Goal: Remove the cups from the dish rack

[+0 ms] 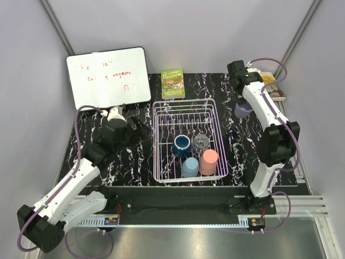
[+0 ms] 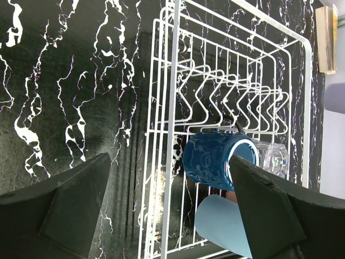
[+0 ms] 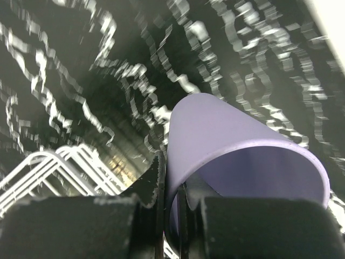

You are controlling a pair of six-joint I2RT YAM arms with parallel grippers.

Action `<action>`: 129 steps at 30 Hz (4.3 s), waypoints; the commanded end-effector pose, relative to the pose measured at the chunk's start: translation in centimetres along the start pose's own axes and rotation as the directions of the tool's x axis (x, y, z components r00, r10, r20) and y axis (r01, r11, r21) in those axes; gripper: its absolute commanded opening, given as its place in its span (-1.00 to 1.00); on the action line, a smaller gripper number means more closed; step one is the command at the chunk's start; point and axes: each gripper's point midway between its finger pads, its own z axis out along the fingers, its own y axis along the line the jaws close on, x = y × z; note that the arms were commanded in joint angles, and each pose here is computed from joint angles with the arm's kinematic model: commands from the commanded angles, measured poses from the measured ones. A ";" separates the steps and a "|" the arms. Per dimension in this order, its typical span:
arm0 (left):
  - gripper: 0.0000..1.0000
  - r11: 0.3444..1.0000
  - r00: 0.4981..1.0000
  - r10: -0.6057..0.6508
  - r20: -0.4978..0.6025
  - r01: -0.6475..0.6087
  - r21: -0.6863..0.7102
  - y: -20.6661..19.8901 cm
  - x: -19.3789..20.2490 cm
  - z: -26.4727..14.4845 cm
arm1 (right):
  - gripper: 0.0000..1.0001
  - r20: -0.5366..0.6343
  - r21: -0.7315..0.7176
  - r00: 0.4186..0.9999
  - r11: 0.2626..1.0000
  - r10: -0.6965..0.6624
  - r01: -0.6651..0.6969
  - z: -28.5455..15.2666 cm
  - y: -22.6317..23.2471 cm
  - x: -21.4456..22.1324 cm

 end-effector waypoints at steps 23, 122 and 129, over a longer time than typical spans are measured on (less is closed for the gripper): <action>0.94 0.998 0.997 0.035 -0.062 -0.039 -0.052 0.8 1.5 2.1 | -0.92 -0.199 -0.101 0.980 0.995 0.001 -0.021 9.0 3.7 3.2; -1.00 0.662 0.682 0.732 -0.003 -0.710 0.237 -20.2 21.3 1.8 | 0.90 0.166 -0.757 0.972 0.654 0.167 0.017 -19.5 -3.7 7.7; -1.00 0.655 0.686 0.722 0.085 -0.718 0.234 -21.9 18.3 -0.7 | 0.91 0.178 -0.759 0.968 0.651 0.177 0.020 -19.9 -4.0 7.4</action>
